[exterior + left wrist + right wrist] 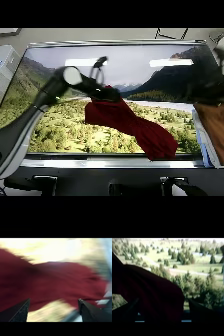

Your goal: Fold the clothes and pants, and hang the long-sleeved shirts on hangers.

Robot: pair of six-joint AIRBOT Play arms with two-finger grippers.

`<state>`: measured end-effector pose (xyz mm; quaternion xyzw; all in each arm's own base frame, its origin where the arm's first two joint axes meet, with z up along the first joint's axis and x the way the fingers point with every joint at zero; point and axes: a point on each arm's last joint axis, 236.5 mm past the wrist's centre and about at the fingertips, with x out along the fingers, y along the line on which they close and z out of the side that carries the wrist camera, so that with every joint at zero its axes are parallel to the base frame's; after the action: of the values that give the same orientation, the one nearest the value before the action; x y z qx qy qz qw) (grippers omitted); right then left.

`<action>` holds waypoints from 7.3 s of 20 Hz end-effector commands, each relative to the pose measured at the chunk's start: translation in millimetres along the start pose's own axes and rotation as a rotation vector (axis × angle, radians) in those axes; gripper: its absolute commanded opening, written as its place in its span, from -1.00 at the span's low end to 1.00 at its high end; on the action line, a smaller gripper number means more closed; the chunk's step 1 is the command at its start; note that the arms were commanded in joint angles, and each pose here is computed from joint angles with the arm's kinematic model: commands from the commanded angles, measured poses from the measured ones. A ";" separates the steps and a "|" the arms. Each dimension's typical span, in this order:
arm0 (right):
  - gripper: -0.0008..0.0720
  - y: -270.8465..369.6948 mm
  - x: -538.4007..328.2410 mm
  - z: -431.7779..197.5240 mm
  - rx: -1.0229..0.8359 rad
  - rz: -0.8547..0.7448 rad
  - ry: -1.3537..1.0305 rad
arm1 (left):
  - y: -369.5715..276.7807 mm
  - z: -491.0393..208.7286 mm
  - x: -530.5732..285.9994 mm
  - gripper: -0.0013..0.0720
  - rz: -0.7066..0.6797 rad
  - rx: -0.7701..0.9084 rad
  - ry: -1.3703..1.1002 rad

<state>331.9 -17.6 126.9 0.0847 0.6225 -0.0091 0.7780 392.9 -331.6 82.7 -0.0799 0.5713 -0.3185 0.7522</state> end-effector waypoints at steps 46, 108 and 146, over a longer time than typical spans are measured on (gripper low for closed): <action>-0.89 97.2 134.3 -119.2 0.221 0.508 0.194 | 144.7 -30.5 -38.2 -0.90 0.083 -0.178 -0.083; -0.89 111.6 -42.3 96.9 -0.128 0.388 -0.475 | 128.3 -25.9 -280.5 -0.90 0.266 -0.138 -0.821; 0.39 53.0 144.8 118.6 0.390 0.567 0.112 | 270.1 -58.6 -80.4 0.69 0.138 -0.540 -0.012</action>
<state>496.1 54.4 5.9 0.4172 0.5899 0.0736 0.6875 467.9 -68.0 3.3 -0.2407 0.5712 -0.0791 0.7807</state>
